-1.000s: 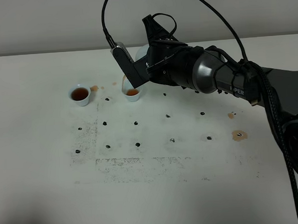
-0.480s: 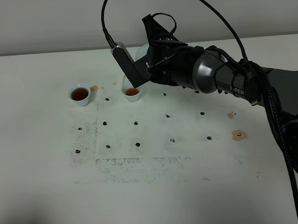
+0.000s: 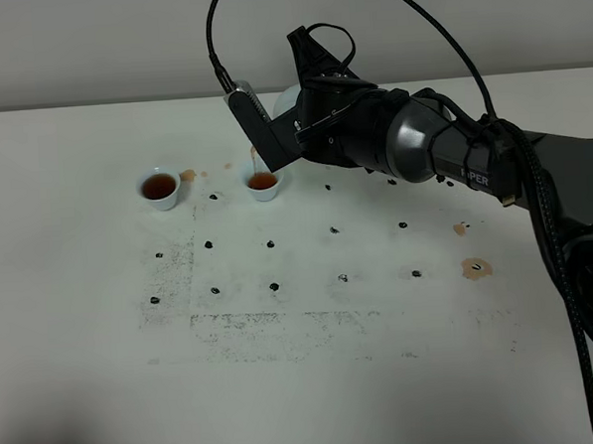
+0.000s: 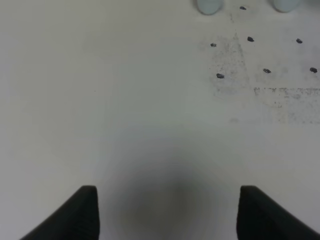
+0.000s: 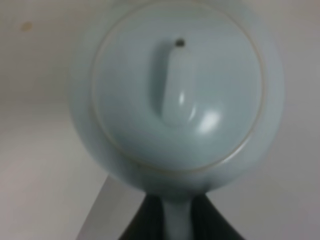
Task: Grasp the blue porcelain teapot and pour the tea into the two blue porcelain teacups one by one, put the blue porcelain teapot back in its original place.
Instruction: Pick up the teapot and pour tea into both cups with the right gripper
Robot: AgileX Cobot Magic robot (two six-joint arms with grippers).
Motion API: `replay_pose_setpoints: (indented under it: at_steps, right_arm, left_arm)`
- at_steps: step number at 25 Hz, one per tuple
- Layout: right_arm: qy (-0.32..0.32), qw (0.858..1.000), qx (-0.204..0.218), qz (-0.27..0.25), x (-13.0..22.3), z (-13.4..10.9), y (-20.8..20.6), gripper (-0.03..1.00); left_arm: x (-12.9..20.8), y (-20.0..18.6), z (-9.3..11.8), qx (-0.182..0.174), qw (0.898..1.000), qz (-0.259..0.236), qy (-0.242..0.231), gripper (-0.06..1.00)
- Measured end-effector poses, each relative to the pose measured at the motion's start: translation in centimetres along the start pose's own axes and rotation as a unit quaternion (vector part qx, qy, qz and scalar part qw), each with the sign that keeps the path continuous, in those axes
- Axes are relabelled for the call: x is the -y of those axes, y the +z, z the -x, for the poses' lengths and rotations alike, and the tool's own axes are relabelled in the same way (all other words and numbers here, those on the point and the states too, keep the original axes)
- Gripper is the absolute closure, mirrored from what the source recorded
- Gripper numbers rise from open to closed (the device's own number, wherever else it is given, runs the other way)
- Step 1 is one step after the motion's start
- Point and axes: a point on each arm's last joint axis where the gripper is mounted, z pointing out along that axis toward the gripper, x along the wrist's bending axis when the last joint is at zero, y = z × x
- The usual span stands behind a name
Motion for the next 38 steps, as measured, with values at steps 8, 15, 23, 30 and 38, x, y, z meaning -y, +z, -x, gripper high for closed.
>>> replay_pose_setpoints:
  at_steps: [8,15,23,30,38]
  right_arm:
    - [-0.001,1.0,0.0,-0.001,0.08,-0.01,0.05,0.89]
    - [-0.003,1.0,0.0,-0.001,0.08,-0.01,0.05,0.89]
    - [-0.003,1.0,0.0,-0.001,0.08,-0.01,0.05,0.89]
    - [-0.003,1.0,-0.001,-0.001,0.13,-0.02,0.07,0.89]
    - [-0.003,1.0,-0.002,-0.002,0.15,-0.03,0.07,0.89]
  left_arm:
    - [0.0,0.0,0.0,0.0,1.0,0.0,0.0,0.35]
    - [0.0,0.0,0.0,0.0,1.0,0.0,0.0,0.35]
    - [0.0,0.0,0.0,0.0,1.0,0.0,0.0,0.35]
    - [0.0,0.0,0.0,0.0,1.0,0.0,0.001,0.35]
    - [0.0,0.0,0.0,0.0,1.0,0.0,0.001,0.35]
